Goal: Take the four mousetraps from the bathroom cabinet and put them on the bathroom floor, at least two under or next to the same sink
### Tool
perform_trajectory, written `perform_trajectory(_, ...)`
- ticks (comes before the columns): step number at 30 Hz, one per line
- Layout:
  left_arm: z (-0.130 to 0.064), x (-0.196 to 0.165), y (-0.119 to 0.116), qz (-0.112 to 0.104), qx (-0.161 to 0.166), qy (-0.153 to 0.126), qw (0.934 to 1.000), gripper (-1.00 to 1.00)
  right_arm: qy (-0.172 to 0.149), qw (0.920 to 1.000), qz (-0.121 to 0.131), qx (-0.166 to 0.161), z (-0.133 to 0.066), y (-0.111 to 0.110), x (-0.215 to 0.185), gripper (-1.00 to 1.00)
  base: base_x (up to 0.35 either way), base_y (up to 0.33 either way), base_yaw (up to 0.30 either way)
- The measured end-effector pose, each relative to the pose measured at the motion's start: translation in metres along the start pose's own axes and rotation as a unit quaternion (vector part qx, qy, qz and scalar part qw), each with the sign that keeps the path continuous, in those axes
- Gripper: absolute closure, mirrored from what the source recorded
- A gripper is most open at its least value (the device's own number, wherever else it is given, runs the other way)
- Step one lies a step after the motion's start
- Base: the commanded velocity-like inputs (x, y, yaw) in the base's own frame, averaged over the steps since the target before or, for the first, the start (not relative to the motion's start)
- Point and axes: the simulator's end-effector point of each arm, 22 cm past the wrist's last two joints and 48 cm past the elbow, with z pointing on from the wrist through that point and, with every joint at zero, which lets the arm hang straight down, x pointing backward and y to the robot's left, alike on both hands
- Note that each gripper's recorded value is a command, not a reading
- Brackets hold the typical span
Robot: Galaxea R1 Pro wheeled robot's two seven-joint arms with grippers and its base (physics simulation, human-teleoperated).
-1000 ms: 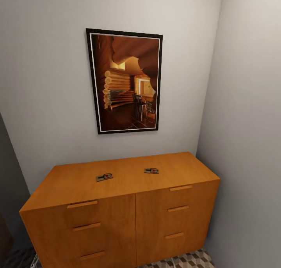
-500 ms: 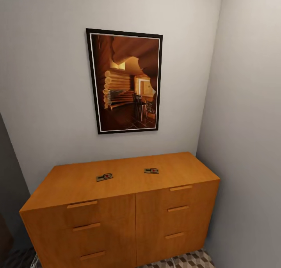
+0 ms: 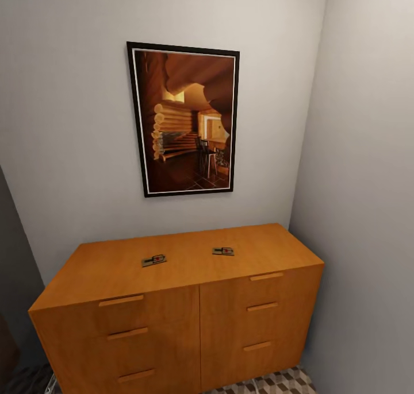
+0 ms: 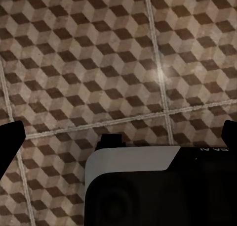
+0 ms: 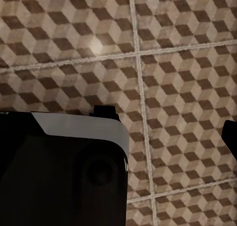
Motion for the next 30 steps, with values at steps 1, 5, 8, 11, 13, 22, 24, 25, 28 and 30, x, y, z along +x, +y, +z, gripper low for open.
perform_trajectory(1, 0.0, 0.0, 0.0, 0.0, 0.0, 0.0, 1.0, -1.0, 0.0, 1.0, 0.0, 0.0, 0.0, 0.0, 0.0, -1.0, 0.0, 0.0, 0.0)
perform_trajectory(5, 0.0, 0.0, 0.0, 0.002, -0.001, 0.002, 1.0, -1.0, 0.0, 1.0, 0.0, 0.0, 0.0, 0.0, 0.0, -1.0, 0.0, 0.0, 0.0)
perform_trajectory(8, 0.0, -0.004, -0.004, 0.006, 0.002, -0.001, 1.0, -1.0, 0.001, 1.0, -0.004, 0.001, 0.0, 0.0, 0.0, -1.0, 0.0, 0.0, 0.0)
perform_trajectory(11, 0.001, -0.016, -0.008, 0.009, 0.007, -0.01, 0.9999, -1.0, 0.001, 1.0, -0.007, 0.0, 0.0, 0.0, -0.001, -1.0, 0.0, 0.0, 0.0)
perform_trajectory(13, 0.002, -0.036, -0.011, 0.011, 0.012, -0.025, 0.9995, -1.0, -0.002, 1.0, -0.007, -0.001, 0.0, 0.0, -0.004, -1.0, 0.0, 0.0, 0.0)
perform_trajectory(22, -0.005, -0.126, -0.006, 0.015, 0.022, -0.08, 0.9964, -1.0, -0.041, 0.9991, -0.002, 0.014, 0.003, -0.032, -0.049, -1.0, 0.0, 0.0, 0.0)
perform_trajectory(24, -0.009, -0.142, -0.002, 0.017, 0.022, -0.089, 0.9956, -1.0, -0.051, 0.9986, -0.001, 0.015, 0.002, -0.038, -0.063, -1.0, 0.0, 0.0, 0.0)
perform_trajectory(25, -0.011, -0.15, 0.001, 0.018, 0.021, -0.093, 0.9952, -1.0, -0.055, 0.9984, 0.0, 0.016, 0.002, -0.04, -0.07, -1.0, 0.0, 0.0, 0.0)
perform_trajectory(28, -0.017, -0.172, 0.011, 0.022, 0.018, -0.105, 0.994, -1.0, -0.065, 0.9977, 0.003, 0.018, 0.0, -0.049, -0.088, -1.0, 0.0, 0.0, 0.0)
perform_trajectory(30, -0.022, -0.187, 0.017, 0.025, 0.017, -0.113, 0.9931, -1.0, -0.072, 0.9972, 0.004, 0.02, -0.002, -0.055, -0.1, -1.0, 0.0, 0.0, 0.0)
